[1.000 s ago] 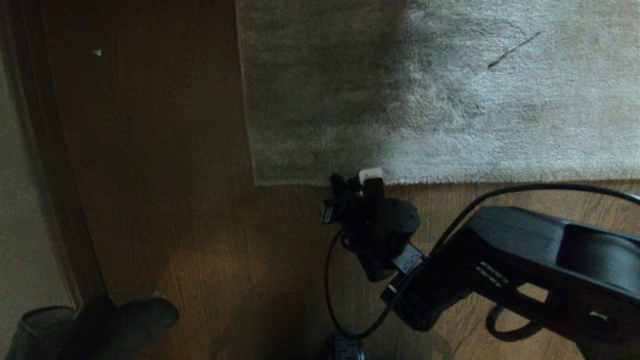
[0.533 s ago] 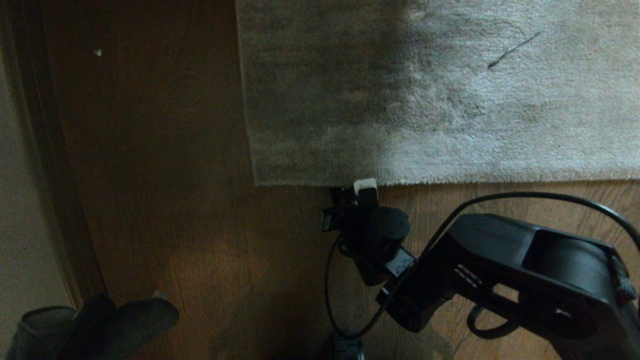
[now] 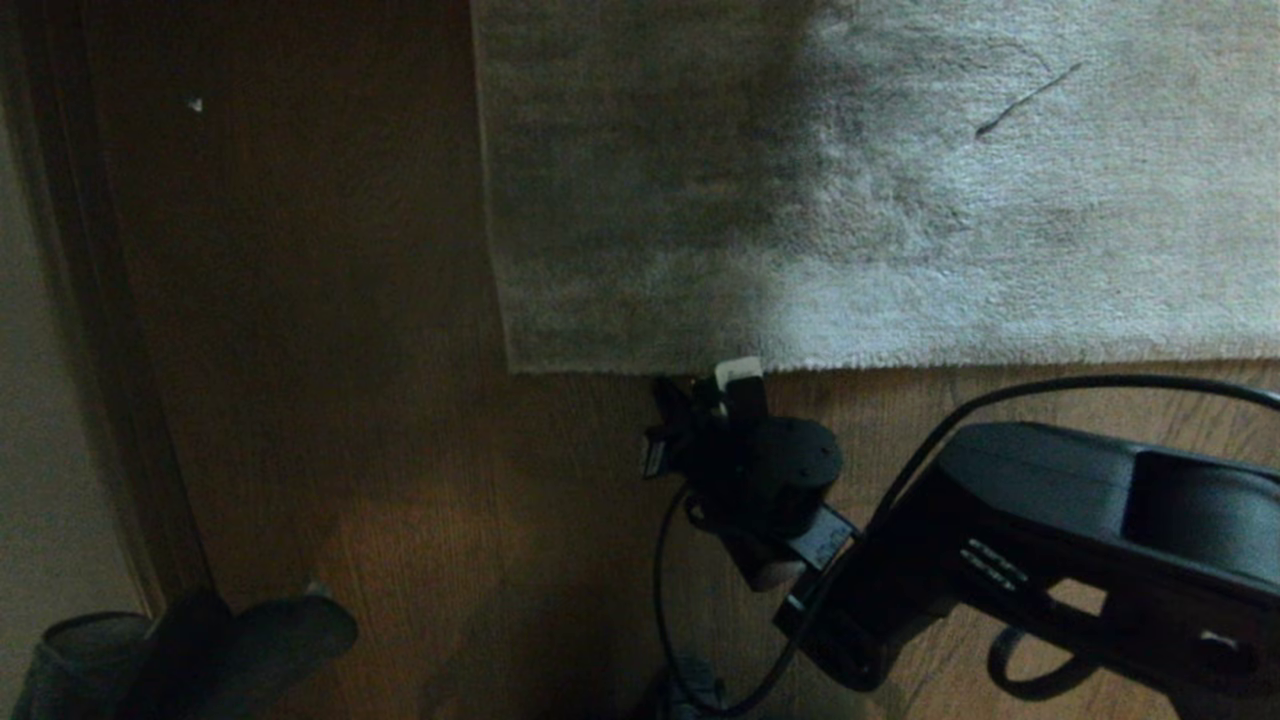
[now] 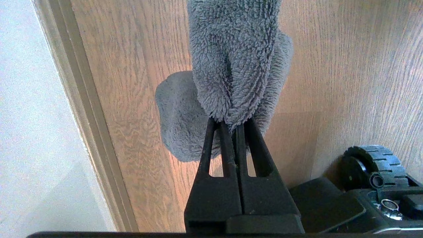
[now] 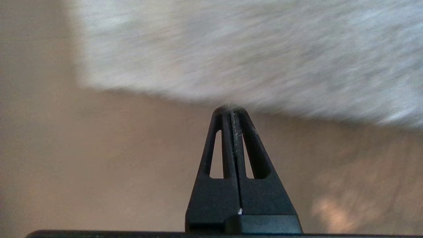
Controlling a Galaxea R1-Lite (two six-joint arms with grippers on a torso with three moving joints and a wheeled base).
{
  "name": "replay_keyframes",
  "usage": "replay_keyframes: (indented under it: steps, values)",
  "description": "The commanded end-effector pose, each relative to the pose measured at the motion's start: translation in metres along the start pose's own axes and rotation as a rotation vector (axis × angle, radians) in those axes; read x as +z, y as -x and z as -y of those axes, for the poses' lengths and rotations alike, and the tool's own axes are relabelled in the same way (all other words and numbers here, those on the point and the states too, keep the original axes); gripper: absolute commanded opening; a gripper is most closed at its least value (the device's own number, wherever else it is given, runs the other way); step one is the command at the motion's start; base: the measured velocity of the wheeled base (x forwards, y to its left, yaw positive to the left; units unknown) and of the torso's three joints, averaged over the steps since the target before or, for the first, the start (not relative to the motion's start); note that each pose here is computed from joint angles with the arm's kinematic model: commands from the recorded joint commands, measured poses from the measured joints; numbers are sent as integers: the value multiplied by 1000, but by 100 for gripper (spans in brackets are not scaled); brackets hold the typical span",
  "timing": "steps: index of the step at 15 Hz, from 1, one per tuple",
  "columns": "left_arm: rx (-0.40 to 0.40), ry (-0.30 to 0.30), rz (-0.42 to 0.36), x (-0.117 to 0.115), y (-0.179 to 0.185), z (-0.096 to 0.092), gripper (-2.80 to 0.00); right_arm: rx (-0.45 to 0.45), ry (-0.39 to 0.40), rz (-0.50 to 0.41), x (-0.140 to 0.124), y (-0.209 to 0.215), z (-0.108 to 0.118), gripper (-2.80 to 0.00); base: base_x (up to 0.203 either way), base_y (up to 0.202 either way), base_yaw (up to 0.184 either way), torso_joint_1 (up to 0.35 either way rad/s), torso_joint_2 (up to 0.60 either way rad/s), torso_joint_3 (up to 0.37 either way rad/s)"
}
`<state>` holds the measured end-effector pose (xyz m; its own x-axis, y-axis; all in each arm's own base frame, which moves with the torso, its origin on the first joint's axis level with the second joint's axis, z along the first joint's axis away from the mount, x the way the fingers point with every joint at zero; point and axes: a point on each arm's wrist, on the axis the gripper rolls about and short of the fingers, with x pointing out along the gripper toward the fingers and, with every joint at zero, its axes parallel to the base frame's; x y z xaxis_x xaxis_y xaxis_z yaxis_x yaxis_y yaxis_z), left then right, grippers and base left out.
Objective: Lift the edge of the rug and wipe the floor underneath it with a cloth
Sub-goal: Lay down the carpet
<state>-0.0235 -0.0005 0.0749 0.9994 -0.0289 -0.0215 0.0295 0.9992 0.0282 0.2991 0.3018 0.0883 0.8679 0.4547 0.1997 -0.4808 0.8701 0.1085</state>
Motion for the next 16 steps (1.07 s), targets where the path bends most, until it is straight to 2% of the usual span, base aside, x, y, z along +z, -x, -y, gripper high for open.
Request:
replay_keyframes:
  steps: [1, 3, 6, 7, 9, 12, 16]
  values:
    - [0, 0, 0, 0, 0, 0, -280, 98, -60, 24, 17, 17, -10, -280, 0, 0, 0, 0, 0, 0]
    - [0, 0, 0, 0, 0, 0, -280, 212, -159, -17, 20, 30, -20, -280, 0, 0, 0, 0, 0, 0]
    - [0, 0, 0, 0, 0, 0, -280, 241, -211, 31, 27, 17, -23, -280, 0, 0, 0, 0, 0, 0]
    - [0, 0, 0, 0, 0, 0, -280, 218, -194, 43, 27, 11, -14, -280, 0, 0, 0, 0, 0, 0]
    - [0, 0, 0, 0, 0, 0, -280, 163, -93, 45, 22, 3, 7, -280, 0, 0, 0, 0, 0, 0]
    - [0, 0, 0, 0, 0, 0, -280, 115, -37, 30, 6, -5, 25, -280, 0, 0, 0, 0, 0, 0]
    - [0, 0, 0, 0, 0, 0, -280, 52, 24, 85, 3, -26, 49, -280, 0, 0, 0, 0, 0, 0]
